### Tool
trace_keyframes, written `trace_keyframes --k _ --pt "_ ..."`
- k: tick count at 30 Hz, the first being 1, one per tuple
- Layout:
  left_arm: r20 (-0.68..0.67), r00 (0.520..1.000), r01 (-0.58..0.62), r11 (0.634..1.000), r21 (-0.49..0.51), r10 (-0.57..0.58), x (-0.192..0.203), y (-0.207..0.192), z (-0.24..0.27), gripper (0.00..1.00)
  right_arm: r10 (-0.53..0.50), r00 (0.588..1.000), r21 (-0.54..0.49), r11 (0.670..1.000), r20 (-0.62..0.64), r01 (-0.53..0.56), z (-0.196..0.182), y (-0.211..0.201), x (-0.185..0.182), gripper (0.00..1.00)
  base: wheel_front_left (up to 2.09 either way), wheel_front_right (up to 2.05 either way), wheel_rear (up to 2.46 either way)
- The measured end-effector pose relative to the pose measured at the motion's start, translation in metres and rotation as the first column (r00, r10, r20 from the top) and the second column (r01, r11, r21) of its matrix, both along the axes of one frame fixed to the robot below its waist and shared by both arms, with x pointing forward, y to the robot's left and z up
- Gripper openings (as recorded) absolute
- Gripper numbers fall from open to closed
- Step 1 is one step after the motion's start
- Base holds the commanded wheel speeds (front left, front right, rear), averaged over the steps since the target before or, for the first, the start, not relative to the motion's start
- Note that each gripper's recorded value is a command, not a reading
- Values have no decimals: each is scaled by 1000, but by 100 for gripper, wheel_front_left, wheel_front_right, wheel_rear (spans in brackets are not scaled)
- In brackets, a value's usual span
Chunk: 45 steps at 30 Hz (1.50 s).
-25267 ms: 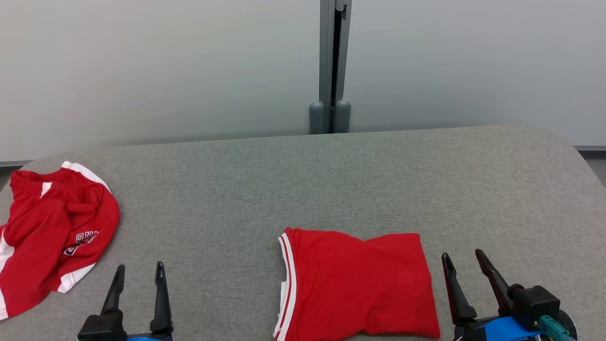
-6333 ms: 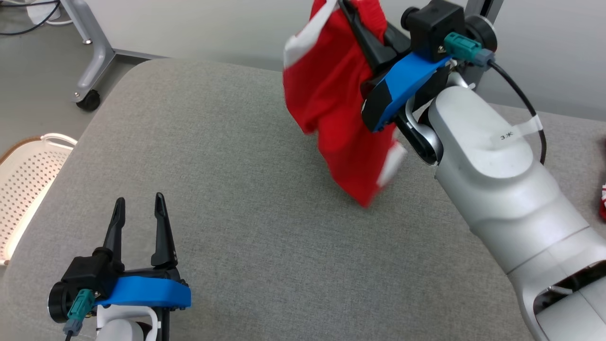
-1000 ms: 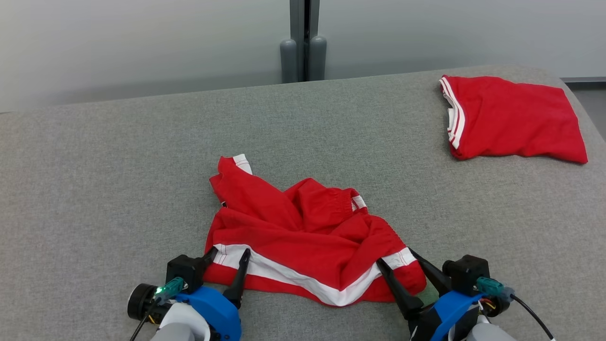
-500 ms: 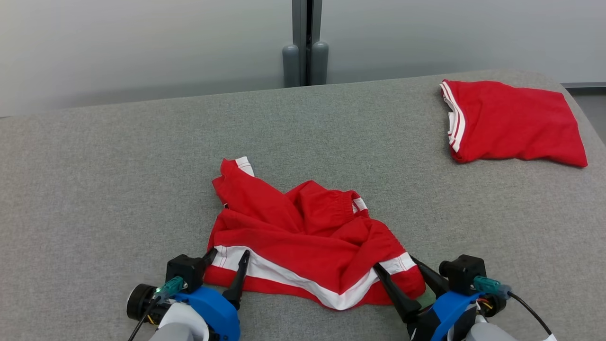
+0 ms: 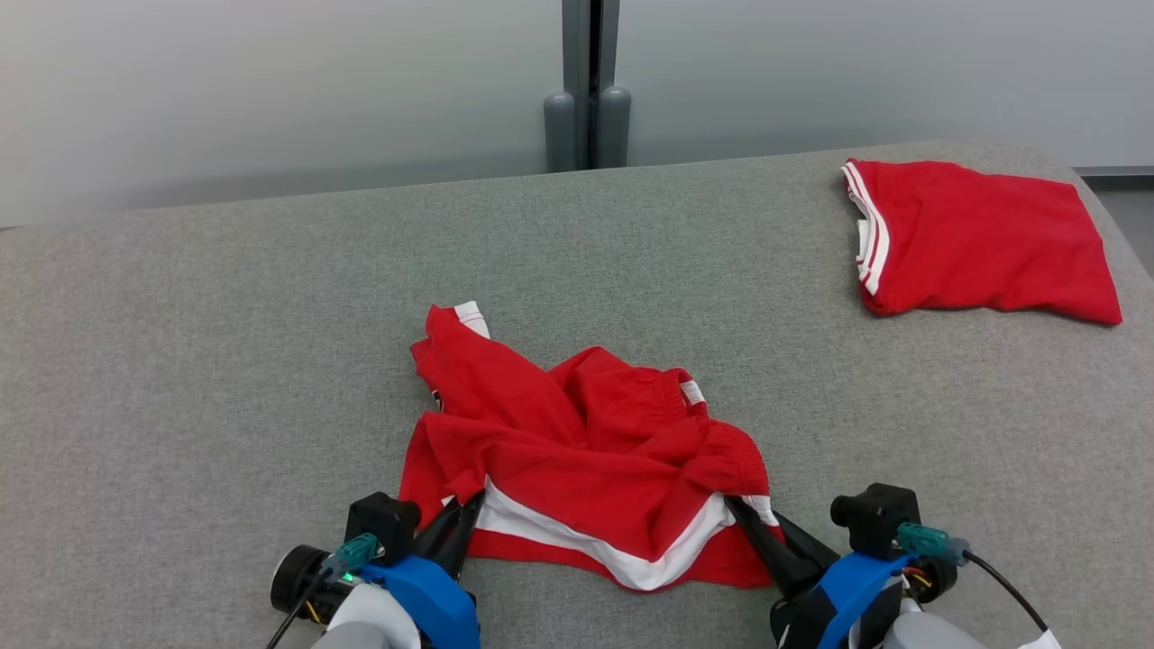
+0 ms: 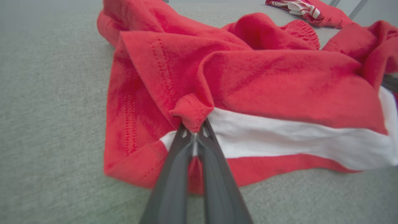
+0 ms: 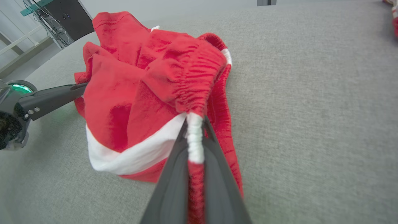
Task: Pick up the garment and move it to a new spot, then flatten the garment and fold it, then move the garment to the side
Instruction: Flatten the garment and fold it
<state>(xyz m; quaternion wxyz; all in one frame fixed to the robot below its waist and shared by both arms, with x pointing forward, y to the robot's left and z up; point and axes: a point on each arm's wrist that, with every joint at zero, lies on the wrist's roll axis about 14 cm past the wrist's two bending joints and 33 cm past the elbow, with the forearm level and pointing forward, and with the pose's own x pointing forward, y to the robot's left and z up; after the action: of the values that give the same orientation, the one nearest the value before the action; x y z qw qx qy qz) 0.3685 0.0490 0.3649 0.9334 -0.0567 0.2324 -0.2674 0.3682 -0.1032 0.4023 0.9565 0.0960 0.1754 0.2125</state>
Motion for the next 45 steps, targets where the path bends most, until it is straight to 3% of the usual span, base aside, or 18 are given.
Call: trace_keyframes --k 9,18,24,31,37,42,45 --pt "84 995 -38 995 -89 45 17 6 34 0 -34 992 53 998 123 28 41 -3 26 0 0 0 0" --pt "237 962 -80 972 -221 133 62 18 100 0 -63 953 102 994 296 33 103 -8 70 0 0 0 0" --pt "343 924 -66 954 -291 169 122 21 154 0 -42 897 82 997 441 6 162 -3 129 0 0 0 0" --pt "474 861 -31 949 -313 184 209 24 238 0 -92 830 131 991 550 22 239 -4 210 0 0 0 0" --pt "596 770 -8 939 -345 226 262 26 313 0 -101 740 120 992 665 28 308 -2 262 0 0 0 0" --pt "627 739 3 930 -369 246 280 24 328 0 -77 707 84 996 703 25 319 6 283 0 0 0 0" --pt "605 760 -10 934 -356 238 284 24 309 0 -43 744 62 998 667 3 291 20 286 0 0 0 0"
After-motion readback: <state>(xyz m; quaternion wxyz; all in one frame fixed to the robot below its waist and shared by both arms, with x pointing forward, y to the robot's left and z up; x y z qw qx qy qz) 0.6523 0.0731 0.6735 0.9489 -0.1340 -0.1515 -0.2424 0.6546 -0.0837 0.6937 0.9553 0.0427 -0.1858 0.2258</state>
